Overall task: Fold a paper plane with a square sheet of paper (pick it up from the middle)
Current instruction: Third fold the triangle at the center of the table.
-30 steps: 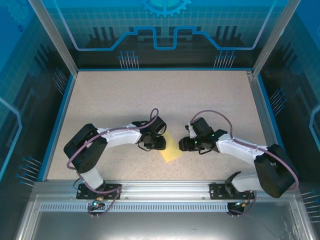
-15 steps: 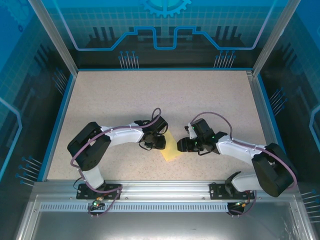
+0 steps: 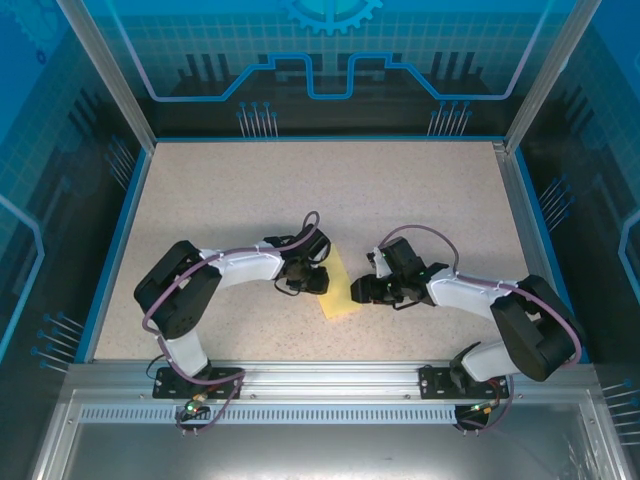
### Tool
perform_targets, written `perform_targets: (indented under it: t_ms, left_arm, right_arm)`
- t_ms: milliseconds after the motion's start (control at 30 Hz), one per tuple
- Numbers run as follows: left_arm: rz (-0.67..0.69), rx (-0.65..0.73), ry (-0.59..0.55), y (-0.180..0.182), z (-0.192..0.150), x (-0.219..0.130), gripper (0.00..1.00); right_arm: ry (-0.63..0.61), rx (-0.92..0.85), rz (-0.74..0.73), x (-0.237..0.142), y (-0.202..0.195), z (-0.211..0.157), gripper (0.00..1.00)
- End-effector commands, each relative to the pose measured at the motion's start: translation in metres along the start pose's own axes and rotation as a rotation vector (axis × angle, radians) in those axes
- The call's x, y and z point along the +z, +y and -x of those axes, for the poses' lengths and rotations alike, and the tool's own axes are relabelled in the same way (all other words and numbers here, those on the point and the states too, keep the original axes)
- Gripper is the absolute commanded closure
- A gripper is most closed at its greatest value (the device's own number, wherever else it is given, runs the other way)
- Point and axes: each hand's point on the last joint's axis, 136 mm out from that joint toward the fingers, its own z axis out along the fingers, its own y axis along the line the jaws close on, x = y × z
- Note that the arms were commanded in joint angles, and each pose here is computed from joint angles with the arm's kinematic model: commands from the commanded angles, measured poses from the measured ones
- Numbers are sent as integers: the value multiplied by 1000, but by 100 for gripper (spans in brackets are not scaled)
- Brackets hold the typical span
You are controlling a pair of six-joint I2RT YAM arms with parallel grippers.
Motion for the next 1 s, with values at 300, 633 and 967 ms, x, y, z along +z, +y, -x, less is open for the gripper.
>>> perform_targets:
  t_ms: [300,633,967]
  left_arm:
    - [-2,-1,79,12,-19,19,76]
    - [-6,-14,91,17,-25,23,76]
    - [-14,-9,88,17,-24,21,75]
  right_arm:
    - [66,33,5,4,0,-20,49]
    - [35,62,54,3,9,-18,50]
    - [-36,108,148,-6,21,-3,58]
